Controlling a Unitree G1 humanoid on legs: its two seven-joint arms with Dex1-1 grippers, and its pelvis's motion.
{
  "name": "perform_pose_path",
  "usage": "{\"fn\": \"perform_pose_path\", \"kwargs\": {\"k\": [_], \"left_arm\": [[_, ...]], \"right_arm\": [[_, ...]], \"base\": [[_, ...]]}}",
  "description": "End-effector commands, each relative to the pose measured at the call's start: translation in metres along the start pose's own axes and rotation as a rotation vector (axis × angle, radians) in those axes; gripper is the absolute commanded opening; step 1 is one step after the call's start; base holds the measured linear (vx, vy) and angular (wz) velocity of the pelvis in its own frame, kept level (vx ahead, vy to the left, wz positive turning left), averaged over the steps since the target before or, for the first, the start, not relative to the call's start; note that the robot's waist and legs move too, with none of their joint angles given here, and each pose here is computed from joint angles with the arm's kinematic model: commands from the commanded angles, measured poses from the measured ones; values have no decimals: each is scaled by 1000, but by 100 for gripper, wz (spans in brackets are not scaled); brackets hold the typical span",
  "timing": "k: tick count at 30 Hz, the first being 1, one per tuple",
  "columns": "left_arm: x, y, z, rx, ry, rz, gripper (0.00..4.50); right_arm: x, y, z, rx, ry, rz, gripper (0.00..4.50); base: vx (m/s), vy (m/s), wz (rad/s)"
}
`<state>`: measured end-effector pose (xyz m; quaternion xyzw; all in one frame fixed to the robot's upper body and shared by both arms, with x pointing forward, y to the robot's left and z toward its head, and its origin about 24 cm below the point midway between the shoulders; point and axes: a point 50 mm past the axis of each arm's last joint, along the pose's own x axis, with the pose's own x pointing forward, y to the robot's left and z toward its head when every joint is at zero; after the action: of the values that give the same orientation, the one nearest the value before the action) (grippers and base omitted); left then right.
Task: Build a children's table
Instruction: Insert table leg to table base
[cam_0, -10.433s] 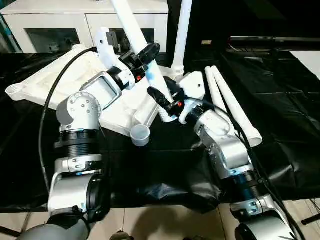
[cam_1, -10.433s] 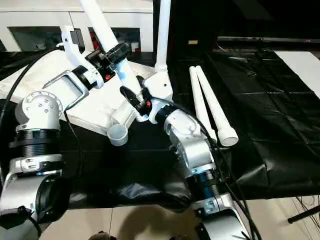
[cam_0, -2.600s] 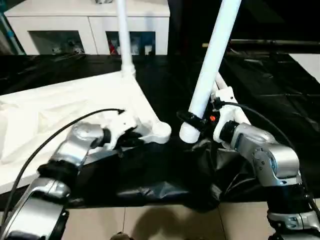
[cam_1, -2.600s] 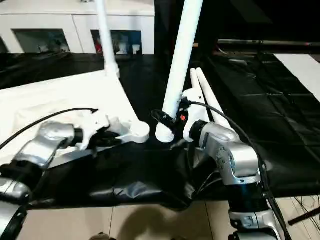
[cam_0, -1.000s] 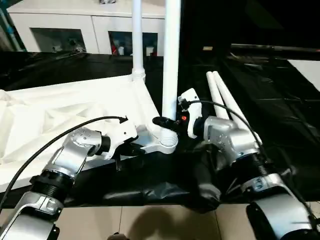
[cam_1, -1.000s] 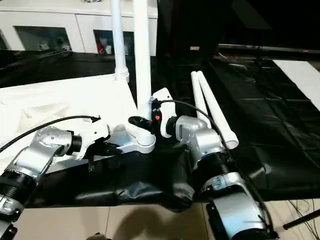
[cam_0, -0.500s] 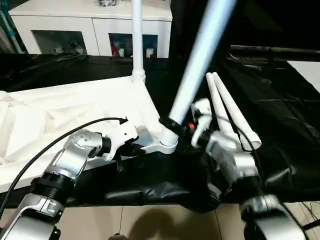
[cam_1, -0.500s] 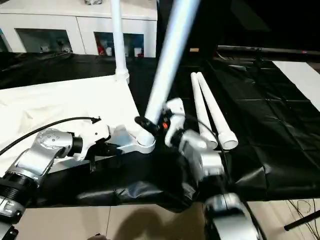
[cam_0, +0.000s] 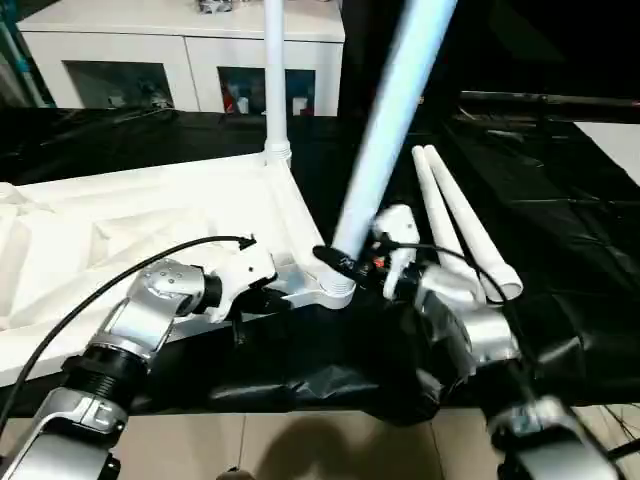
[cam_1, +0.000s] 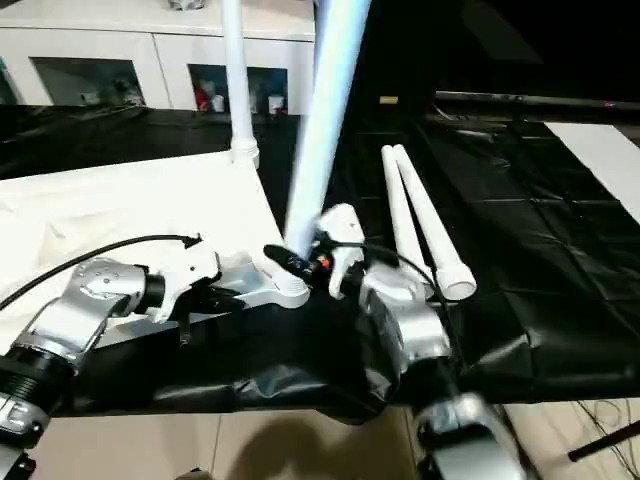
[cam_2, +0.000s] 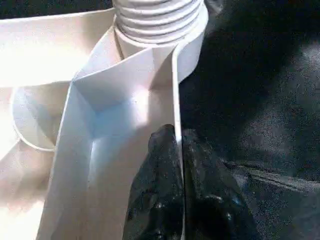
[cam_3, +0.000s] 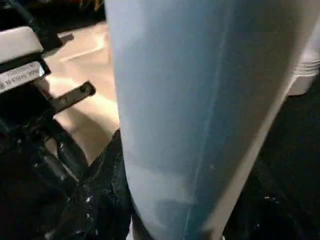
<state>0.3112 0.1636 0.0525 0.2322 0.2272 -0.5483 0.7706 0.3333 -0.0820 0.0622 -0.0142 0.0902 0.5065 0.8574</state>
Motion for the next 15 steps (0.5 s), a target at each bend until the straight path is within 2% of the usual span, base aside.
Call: {"fn": "perform_pose_path", "kwargs": {"k": [1, 2, 6, 11, 15], "left_arm": [[3, 2, 18, 63, -88, -7, 0], [2, 2, 19, 63, -88, -6, 0], [1, 0, 19, 66, -92, -13, 0], [0, -5, 22, 97, -132, -80, 0], [0, -10, 22, 114, -148, -151, 0]], "right_arm": [[-4, 9, -42, 103, 223, 67, 186], [-5, 8, -43, 116, 246, 93, 186], [-7, 6, -46, 168, 249, 105, 186], [-14, 9, -55, 123, 260, 153, 186], [-17, 13, -58, 123, 245, 185, 186]], "base": [[0, 0, 0], [0, 0, 0], [0, 0, 0], [0, 0, 0], [0, 0, 0]]}}
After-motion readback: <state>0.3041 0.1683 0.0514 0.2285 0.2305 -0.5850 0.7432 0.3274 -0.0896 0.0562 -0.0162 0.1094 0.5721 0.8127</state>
